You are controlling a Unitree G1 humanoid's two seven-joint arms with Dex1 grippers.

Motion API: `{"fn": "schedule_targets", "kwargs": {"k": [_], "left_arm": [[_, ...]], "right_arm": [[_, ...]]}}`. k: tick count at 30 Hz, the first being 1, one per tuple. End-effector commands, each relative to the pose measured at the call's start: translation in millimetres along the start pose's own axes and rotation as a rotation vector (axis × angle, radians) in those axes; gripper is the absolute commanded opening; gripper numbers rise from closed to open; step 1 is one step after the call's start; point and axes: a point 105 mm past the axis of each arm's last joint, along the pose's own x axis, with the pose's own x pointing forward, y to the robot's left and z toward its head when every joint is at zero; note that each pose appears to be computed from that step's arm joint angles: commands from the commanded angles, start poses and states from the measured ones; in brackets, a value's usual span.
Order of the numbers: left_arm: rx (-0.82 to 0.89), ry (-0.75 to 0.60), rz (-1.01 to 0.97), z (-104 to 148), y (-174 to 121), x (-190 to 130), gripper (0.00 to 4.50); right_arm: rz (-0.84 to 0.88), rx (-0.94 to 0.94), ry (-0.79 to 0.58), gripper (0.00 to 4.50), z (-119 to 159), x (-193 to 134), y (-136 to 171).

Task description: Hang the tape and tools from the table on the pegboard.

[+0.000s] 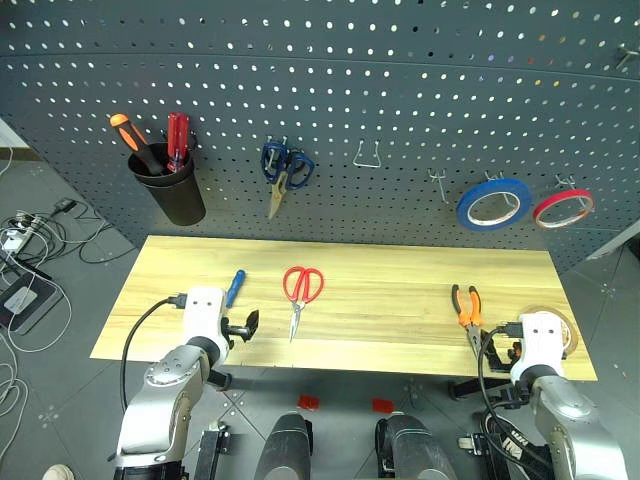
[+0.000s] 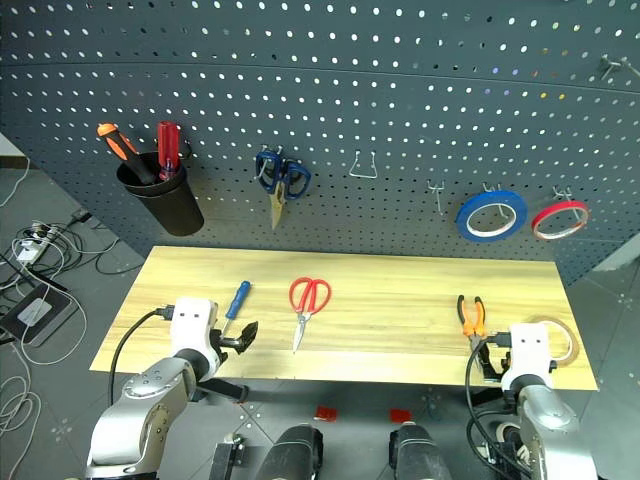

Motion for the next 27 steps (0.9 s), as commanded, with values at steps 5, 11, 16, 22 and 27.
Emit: {"fn": "schedule_targets", "kwargs": {"k": [5, 11, 16, 22, 27], "left_arm": [[0.020, -0.019, 0.008, 3.8, 1.2, -4.8, 4.47], [0.025, -0.023, 0.010, 4.7, 1.5, -4.1, 4.47], [0.024, -0.026, 0.007, 5.5, 1.0, -4.3, 4.47], [0.026, -0.027, 0.004, 5.6, 0.4, -5.1, 4.47], [0.082, -0.043, -0.033, 10.4, -4.9, -5.3, 4.47]], "right_arm": [[-0.014, 0.012, -0.013, 4.50, 3.0, -2.4, -3.2], [-0.015, 0.013, -0.012, 4.50, 2.7, -2.2, -3.1], [-0.018, 0.012, -0.012, 4.50, 3.1, -2.5, -3.9], [-0.019, 0.007, -0.009, 4.50, 1.9, -3.7, -4.6], [-0.019, -0.001, -0.012, 4.50, 3.2, -2.7, -5.7]]}}
